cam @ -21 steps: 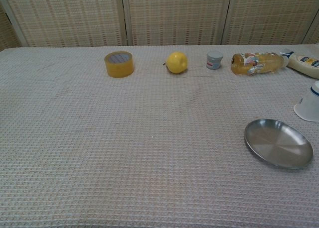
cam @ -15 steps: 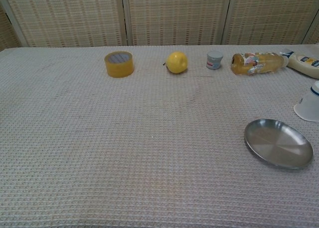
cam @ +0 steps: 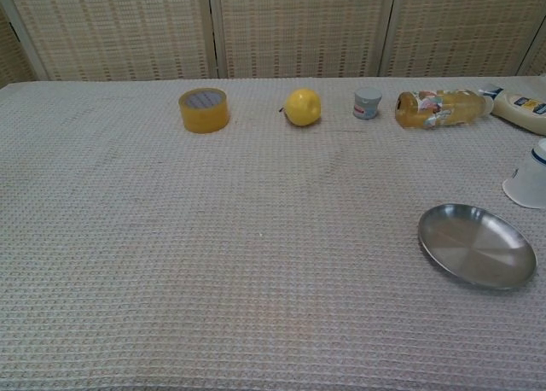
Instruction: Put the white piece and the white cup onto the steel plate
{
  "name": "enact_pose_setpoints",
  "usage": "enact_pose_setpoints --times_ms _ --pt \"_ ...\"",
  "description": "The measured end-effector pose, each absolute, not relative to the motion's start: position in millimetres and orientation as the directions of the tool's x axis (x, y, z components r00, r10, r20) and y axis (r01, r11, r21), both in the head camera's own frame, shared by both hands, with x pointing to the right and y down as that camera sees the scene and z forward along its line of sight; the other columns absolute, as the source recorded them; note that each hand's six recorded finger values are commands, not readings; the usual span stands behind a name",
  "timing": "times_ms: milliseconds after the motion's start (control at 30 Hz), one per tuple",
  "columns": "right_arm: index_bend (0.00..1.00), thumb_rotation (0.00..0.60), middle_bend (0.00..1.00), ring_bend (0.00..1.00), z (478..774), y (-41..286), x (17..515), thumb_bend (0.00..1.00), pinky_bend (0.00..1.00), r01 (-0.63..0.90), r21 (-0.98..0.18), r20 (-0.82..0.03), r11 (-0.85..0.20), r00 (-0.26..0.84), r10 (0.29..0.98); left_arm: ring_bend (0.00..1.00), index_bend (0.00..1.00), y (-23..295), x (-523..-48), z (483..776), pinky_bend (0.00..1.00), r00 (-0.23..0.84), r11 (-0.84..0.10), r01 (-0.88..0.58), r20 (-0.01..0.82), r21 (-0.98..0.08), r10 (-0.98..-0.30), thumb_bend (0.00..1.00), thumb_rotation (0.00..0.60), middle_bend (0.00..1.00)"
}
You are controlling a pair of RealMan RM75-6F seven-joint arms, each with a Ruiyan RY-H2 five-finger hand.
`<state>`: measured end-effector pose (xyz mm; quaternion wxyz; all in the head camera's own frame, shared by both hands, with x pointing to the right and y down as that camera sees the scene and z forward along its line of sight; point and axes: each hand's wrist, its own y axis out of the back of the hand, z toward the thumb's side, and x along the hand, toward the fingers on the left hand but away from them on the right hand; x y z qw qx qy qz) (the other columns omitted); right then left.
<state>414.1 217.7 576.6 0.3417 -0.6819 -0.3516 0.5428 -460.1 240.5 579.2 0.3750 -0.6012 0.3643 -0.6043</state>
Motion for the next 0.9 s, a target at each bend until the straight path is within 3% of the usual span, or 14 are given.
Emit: enact_pose_setpoints --times_ms 100,167,333,500,633,900 --pt "0.34 0.6 0.34 0.22 577.5 213.7 406.6 0.23 0.59 0.097 -0.863 -0.463 -0.496 0.24 0.853 0.15 0.29 239.5 -462.2 573.0 0.15 -0.004 -0.437 0.002 0.437 -0.899 -0.899 0.46 0.6 0.22" --pt "0.41 0.6 0.44 0.34 578.0 209.5 404.2 0.25 0.69 0.091 -0.88 -0.426 -0.465 0.279 0.861 0.15 0.29 238.5 -464.6 568.2 0.15 -0.013 -0.421 -0.006 0.421 -0.907 -0.907 0.46 0.6 0.22" --pt "0.46 0.6 0.64 0.57 586.9 190.5 397.6 0.27 0.86 0.046 -0.917 -0.358 -0.396 0.344 0.868 0.15 0.29 237.7 -472.2 561.0 0.15 -0.044 -0.408 -0.026 0.409 -0.913 -0.912 0.46 0.6 0.22" --pt "0.42 0.6 0.72 0.65 601.0 179.4 393.4 0.28 0.96 -0.012 -0.901 -0.413 -0.434 0.326 0.85 0.15 0.29 239.3 -472.7 559.0 0.15 -0.048 -0.414 -0.026 0.414 -0.91 -0.909 0.46 0.6 0.22" --pt "0.35 0.6 0.75 0.68 614.4 177.1 396.6 0.27 0.98 -0.098 -0.864 -0.501 -0.495 0.28 0.819 0.15 0.29 241.1 -471.0 559.6 0.15 -0.043 -0.423 -0.021 0.424 -0.906 -0.905 0.46 0.6 0.22" --pt "0.32 0.6 0.79 0.72 636.5 178.6 409.8 0.22 1.0 -0.193 -0.771 -0.635 -0.606 0.175 0.752 0.15 0.29 243.5 -468.3 562.2 0.15 -0.037 -0.441 -0.014 0.441 -0.897 -0.896 0.46 0.6 0.22"
